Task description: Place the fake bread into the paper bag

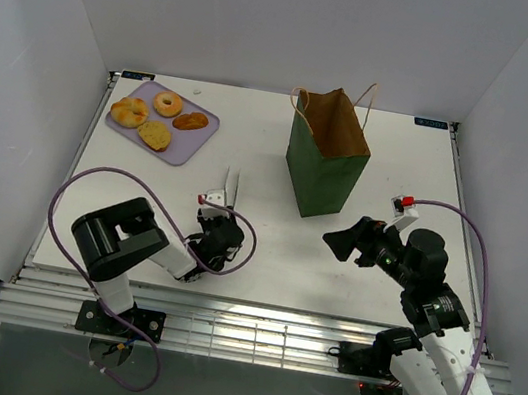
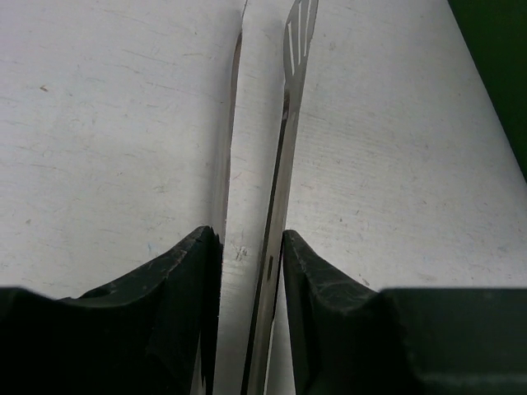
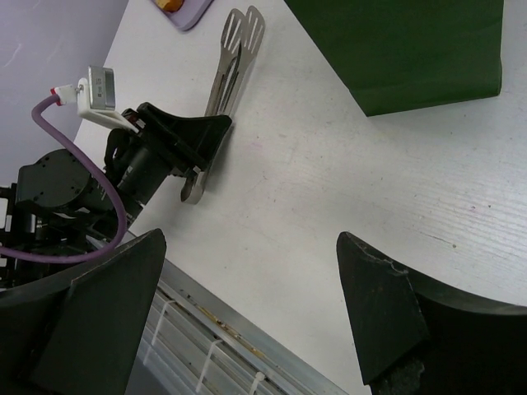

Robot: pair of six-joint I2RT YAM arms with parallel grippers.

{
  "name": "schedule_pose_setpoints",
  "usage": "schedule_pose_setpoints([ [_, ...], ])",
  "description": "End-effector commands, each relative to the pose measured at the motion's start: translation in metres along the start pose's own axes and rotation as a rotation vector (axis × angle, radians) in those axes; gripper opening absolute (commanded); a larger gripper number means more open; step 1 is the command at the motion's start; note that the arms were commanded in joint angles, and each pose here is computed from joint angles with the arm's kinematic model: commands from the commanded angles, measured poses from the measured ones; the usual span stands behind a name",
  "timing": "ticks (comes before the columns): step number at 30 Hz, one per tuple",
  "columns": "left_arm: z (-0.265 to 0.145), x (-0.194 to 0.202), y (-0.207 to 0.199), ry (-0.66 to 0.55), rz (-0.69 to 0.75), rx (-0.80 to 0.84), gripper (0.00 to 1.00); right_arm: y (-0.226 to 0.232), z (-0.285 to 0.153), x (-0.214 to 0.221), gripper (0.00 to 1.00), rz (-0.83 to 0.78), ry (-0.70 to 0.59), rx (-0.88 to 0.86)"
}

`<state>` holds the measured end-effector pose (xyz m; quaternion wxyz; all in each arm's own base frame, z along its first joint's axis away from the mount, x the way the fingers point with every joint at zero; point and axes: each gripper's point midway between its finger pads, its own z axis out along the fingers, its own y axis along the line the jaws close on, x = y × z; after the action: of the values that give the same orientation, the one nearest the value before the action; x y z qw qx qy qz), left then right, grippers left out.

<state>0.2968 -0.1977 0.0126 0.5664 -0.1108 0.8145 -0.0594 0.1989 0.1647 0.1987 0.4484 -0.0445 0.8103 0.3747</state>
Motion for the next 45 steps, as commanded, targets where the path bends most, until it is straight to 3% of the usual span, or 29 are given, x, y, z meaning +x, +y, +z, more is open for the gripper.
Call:
schedule_pose_setpoints([
  [1, -0.045, 0.098, 0.066, 0.401, 0.258, -0.029, 0.48, 0.010, -0.002, -0.014, 0.90, -0.015, -0.041, -0.030],
  [7, -0.054, 0.054, 0.027, 0.354, 0.190, 0.102, 0.44, 0.013, -0.002, -0.021, 0.90, -0.016, -0.051, -0.025],
  [13, -0.091, -0.035, -0.043, 0.316, 0.056, 0.387, 0.48, 0.016, -0.005, -0.030, 0.90, -0.015, -0.062, -0.012],
  [18, -0.113, -0.098, -0.055, 0.315, -0.010, 0.554, 0.50, 0.021, -0.010, -0.038, 0.90, -0.017, -0.073, -0.007],
  [25, -0.142, -0.138, -0.072, 0.370, -0.066, 0.755, 0.58, 0.028, -0.014, -0.041, 0.90, -0.005, -0.067, -0.023],
  [34, -0.122, -0.191, -0.053, 0.316, -0.140, 0.738, 0.57, 0.015, 0.003, -0.036, 0.90, -0.063, 0.015, 0.022],
  [40, -0.103, -0.214, -0.056, 0.369, -0.248, 0.751, 0.52, 0.010, 0.020, -0.052, 0.90, -0.105, 0.075, 0.067],
  [45, -0.098, -0.237, -0.047, 0.389, -0.322, 0.604, 0.52, 0.025, 0.016, -0.086, 0.90, -0.098, 0.115, 0.119],
])
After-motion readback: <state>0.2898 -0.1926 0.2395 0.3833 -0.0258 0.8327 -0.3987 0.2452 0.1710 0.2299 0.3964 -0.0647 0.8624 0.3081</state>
